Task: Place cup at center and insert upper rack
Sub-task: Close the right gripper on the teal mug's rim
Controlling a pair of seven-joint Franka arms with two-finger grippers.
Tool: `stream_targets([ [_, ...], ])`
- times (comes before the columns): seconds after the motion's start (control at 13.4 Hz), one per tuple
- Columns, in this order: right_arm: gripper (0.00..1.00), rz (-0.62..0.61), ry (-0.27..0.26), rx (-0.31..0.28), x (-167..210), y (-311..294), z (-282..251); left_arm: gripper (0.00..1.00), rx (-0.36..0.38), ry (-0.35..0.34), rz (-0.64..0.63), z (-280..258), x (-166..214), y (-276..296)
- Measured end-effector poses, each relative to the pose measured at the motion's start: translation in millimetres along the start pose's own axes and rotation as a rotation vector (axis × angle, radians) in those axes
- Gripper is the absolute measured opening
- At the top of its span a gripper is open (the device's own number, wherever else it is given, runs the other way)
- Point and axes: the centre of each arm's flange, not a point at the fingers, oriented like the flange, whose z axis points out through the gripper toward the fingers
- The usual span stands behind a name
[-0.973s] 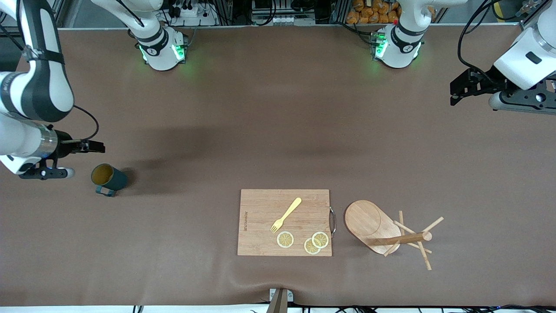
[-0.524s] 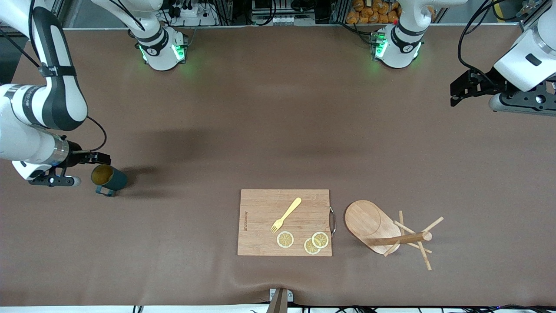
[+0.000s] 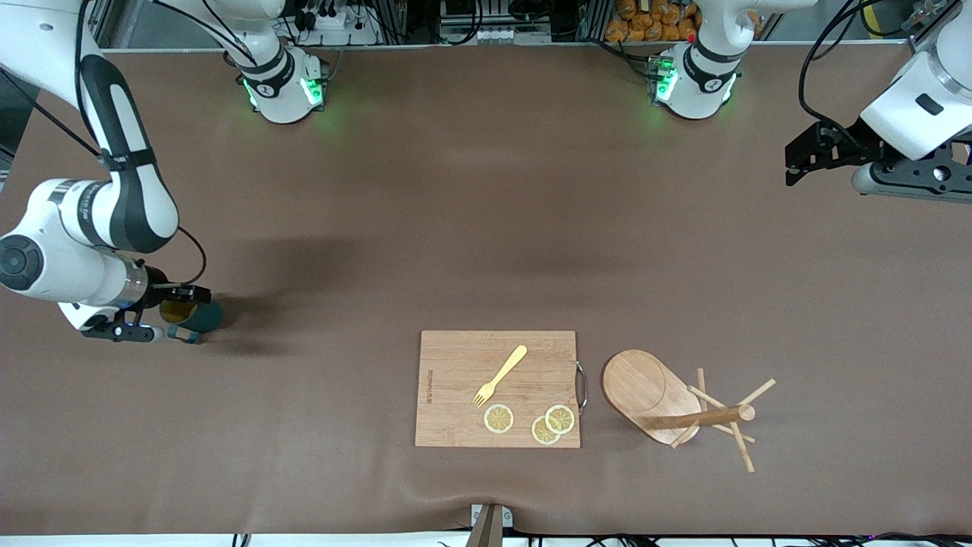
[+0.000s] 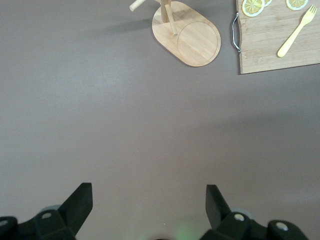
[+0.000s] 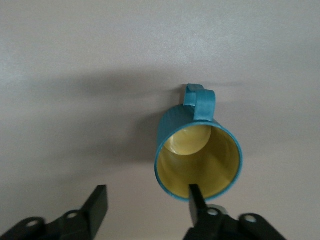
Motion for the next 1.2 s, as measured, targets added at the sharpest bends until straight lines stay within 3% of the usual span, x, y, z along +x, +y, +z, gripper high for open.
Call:
stream_targets([
  [0.75,0.50,0.011,0.012,0.002,11.3,3.6,35.7,1.00,0.000,0.006,-0.001,-0.6,0.6,-0.3],
  [0.97,0.20,0.012,0.011,0.002,11.5,3.7,36.7,1.00,0.000,0.006,0.000,-0.7,0.7,-0.2],
  [1.05,0.20,0.012,0.011,0.002,11.5,3.8,36.7,1.00,0.000,0.007,0.000,-0.7,0.7,-0.2],
  [1.2,0.03,0.014,0.011,0.002,11.7,4.3,36.6,1.00,0.000,0.007,0.000,-0.7,0.7,-0.2],
])
